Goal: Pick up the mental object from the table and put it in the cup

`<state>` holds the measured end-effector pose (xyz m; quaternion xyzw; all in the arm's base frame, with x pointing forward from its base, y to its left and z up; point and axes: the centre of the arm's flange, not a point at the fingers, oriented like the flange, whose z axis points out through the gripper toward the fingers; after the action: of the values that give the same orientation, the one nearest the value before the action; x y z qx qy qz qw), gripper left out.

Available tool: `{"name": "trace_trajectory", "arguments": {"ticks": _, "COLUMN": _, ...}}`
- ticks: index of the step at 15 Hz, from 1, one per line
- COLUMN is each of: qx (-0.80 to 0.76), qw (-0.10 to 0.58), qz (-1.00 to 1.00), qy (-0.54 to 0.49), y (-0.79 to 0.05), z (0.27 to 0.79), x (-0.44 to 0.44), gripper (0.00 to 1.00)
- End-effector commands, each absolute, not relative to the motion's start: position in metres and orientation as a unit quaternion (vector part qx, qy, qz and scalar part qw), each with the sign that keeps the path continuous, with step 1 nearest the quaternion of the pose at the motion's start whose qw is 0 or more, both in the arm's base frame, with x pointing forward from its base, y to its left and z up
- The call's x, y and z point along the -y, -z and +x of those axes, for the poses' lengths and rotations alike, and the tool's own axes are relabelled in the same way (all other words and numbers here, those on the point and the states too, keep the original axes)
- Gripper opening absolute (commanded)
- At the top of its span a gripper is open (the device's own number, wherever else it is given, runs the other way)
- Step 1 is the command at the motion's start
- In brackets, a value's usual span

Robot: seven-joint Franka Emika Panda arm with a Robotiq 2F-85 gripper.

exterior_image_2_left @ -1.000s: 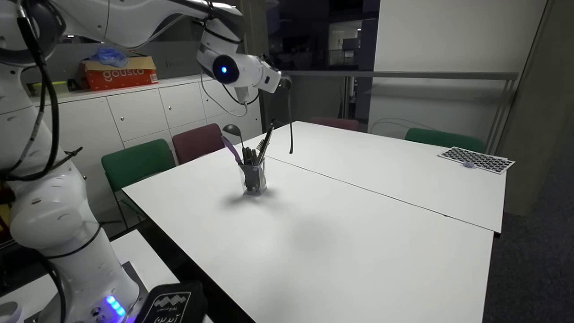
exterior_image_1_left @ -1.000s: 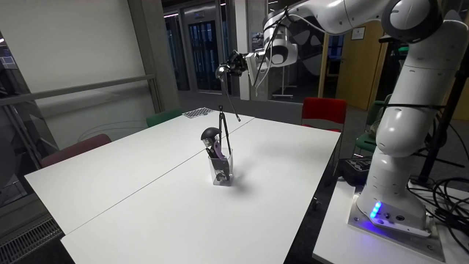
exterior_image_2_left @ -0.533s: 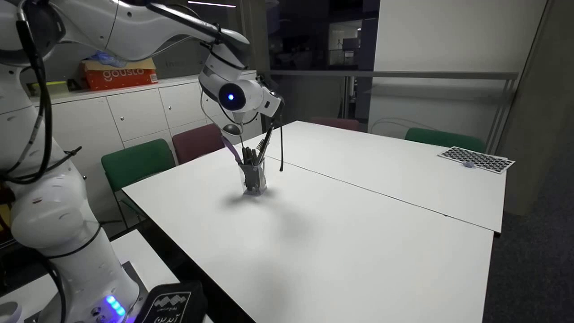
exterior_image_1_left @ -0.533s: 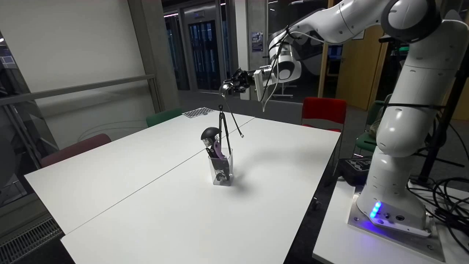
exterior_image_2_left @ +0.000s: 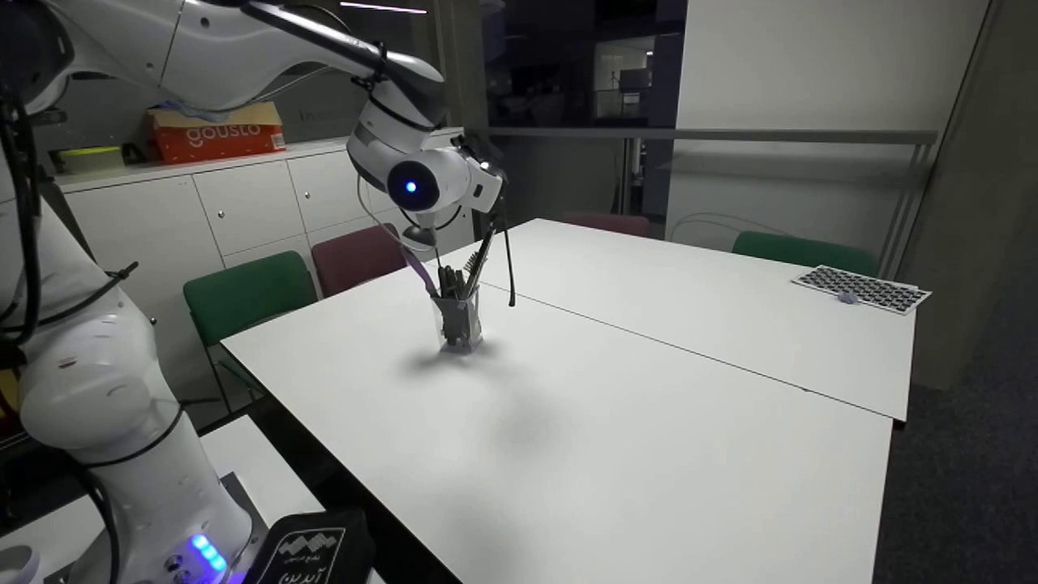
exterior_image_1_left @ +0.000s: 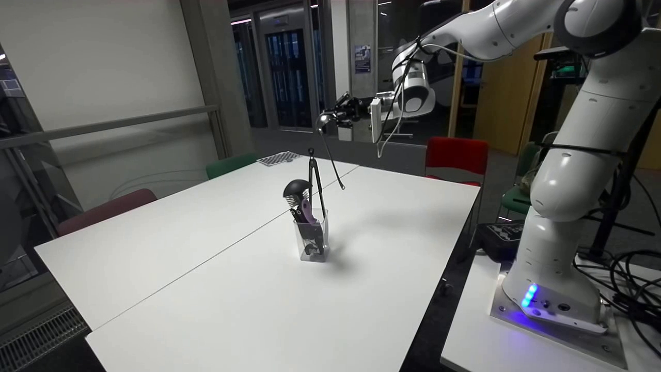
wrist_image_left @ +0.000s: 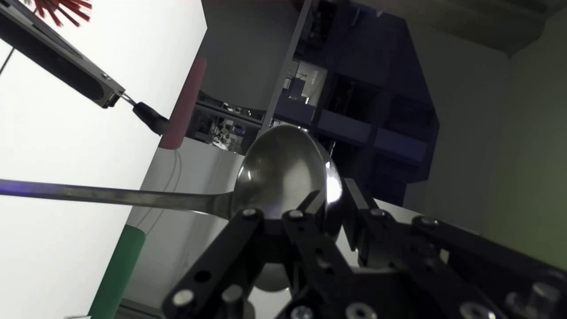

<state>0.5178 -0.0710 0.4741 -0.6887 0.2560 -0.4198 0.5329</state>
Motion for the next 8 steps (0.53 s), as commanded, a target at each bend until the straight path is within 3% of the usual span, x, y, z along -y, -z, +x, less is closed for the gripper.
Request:
{"name": "trace_trajectory", "arguments": {"ticks": 1, "qx": -0.216, "qw": 0.551, "qz": -0.67, "qy": 0.448, "y": -0.484, "z": 0.487, "x": 0.072, "gripper": 0.02}}
{"name": "trace_trajectory", "arguments": {"ticks": 8, "qx": -0.204, "qw": 0.57, "qz": -0.661, "qy": 0.444, "y": -0.484, "z": 0.477, "x": 0.084, "gripper": 0.02}}
